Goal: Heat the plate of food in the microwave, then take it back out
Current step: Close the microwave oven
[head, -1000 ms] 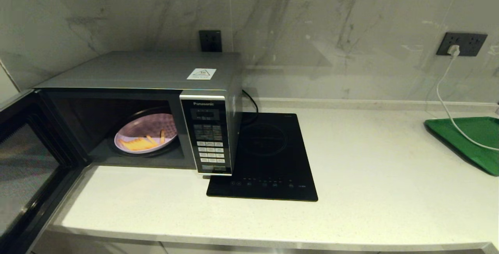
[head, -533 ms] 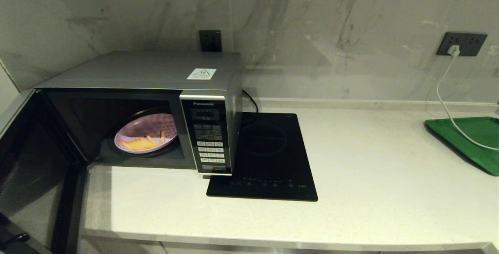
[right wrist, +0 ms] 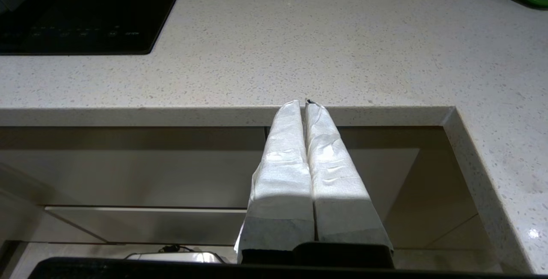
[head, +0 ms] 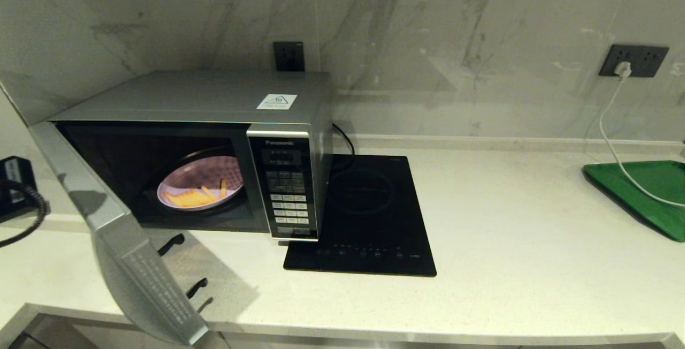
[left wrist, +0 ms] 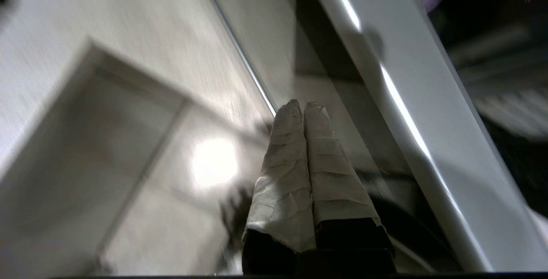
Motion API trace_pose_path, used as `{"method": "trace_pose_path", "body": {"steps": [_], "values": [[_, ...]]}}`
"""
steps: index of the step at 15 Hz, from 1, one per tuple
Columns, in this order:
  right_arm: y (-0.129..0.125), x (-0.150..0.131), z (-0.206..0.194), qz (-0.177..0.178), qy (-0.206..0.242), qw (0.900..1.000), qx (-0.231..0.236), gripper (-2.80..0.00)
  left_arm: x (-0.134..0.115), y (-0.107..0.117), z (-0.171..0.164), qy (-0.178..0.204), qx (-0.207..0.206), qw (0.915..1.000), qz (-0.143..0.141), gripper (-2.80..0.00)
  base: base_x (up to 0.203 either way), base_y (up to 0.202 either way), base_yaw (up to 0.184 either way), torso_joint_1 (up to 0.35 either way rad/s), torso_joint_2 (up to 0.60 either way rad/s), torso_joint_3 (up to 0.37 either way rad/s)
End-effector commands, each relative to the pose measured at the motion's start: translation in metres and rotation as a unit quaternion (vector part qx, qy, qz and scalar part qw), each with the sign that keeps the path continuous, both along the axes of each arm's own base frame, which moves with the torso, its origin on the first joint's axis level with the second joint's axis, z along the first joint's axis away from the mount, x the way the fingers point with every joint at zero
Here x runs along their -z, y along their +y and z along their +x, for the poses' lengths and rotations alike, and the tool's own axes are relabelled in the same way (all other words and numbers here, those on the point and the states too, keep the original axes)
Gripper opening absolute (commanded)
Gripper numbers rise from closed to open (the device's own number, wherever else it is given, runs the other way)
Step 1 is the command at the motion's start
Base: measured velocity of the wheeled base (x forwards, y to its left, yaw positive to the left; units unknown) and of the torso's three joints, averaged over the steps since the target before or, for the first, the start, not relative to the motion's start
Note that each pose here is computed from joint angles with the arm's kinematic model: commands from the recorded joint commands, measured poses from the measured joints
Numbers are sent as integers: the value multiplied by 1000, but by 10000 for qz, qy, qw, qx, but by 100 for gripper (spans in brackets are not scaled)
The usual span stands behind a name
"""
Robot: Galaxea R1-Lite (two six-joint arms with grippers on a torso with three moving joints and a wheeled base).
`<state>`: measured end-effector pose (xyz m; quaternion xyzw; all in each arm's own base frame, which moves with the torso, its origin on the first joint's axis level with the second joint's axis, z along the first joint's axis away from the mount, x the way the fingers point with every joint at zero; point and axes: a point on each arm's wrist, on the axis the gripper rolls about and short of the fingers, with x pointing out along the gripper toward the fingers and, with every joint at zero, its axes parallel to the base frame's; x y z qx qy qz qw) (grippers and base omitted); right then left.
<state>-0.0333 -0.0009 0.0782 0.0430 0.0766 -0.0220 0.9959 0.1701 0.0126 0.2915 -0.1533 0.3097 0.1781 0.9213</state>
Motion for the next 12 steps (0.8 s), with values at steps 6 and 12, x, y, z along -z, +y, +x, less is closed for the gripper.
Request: {"method": "trace_pose_path", "body": {"steps": [6,12], "values": [[0,0,0,6,14,10000,-1,-280,1,-47,24,-1692,347,9819,778,-280,0,0,0,0,0,0],[0,0,0,6,6,10000,-1,-280,13,-66,4,-1120,1044,9853,752,-280,0,0,0,0,0,0]]}}
